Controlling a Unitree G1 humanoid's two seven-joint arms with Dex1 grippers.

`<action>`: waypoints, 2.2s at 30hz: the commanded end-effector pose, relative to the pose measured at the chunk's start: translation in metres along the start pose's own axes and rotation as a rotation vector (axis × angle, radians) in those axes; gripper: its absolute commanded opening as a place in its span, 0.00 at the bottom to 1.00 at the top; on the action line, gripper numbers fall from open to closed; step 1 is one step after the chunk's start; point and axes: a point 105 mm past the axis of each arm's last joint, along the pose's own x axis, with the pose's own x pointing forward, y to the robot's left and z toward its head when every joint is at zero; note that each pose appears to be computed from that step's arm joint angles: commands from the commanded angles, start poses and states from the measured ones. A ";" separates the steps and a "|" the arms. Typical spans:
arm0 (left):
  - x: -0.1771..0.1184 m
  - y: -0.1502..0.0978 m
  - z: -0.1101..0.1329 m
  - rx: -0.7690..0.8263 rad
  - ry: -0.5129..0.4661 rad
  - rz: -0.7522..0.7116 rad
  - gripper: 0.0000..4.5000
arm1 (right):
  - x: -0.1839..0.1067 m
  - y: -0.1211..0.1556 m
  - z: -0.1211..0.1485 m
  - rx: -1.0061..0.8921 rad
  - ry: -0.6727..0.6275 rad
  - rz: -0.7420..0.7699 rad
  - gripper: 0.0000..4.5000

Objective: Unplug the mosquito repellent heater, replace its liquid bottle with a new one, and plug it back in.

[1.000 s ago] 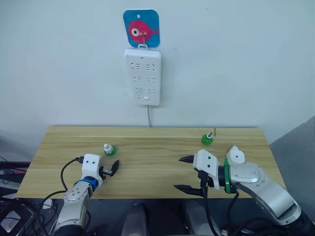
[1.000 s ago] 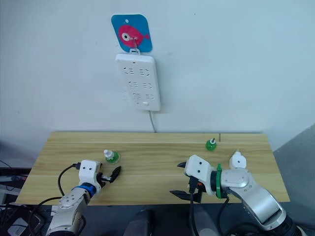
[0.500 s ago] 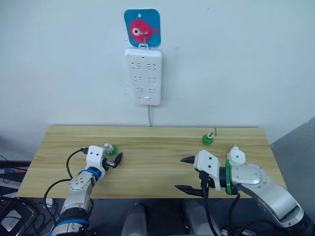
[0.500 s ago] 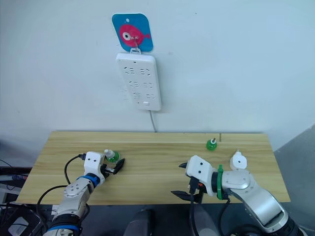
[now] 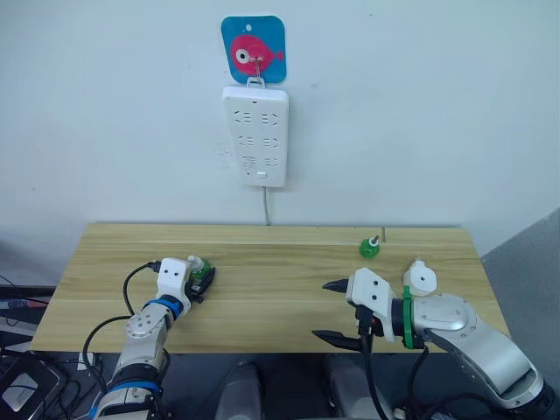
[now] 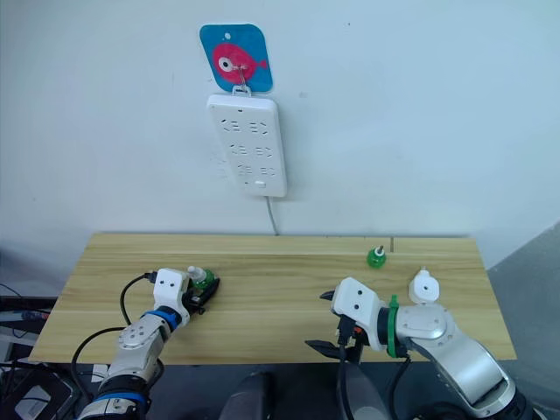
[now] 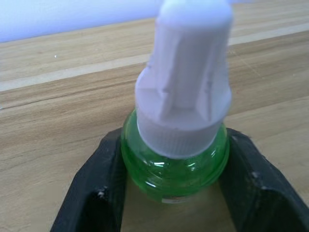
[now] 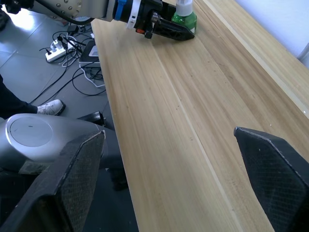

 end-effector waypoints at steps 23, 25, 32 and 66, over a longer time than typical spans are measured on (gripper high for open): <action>-0.055 -0.144 0.150 0.383 -0.001 -1.200 0.50 | 0.030 -0.018 0.104 0.000 -0.196 0.191 1.00; -0.055 -0.146 0.151 0.413 0.006 -1.218 0.50 | 0.034 -0.018 0.107 0.016 -0.199 0.196 1.00; -0.052 -0.148 0.159 0.432 -0.013 -1.227 0.50 | 0.042 -0.020 0.109 0.085 -0.231 0.185 0.96; -0.065 -0.137 0.188 0.094 -0.049 -1.261 0.92 | 0.017 -0.026 0.134 0.087 -0.406 0.181 0.24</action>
